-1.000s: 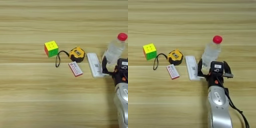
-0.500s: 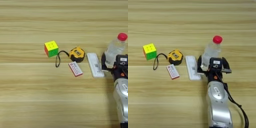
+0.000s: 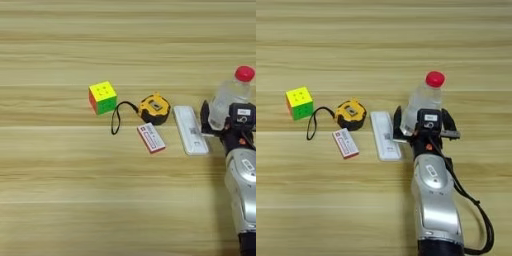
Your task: Move the objects on the table
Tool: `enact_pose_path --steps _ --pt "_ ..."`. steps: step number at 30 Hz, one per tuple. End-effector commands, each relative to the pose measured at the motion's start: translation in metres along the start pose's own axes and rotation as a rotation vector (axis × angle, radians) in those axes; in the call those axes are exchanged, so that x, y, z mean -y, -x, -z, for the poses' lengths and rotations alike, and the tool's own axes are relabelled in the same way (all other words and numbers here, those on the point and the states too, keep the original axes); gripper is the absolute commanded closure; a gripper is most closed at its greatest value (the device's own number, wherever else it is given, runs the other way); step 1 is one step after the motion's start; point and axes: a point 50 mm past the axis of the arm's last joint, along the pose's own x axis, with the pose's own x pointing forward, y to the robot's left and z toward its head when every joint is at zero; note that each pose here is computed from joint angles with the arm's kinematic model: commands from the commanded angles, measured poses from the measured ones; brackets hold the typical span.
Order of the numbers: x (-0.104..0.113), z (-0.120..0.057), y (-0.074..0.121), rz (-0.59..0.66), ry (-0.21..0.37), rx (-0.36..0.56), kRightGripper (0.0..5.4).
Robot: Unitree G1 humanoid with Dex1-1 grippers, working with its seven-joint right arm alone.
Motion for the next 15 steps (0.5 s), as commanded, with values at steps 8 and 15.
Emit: enact_pose_path --steps 8,15 --pt "0.005 -0.028 -0.026 0.013 0.001 0.128 0.02" --pt "0.006 -0.027 -0.029 0.017 -0.007 0.125 0.02"
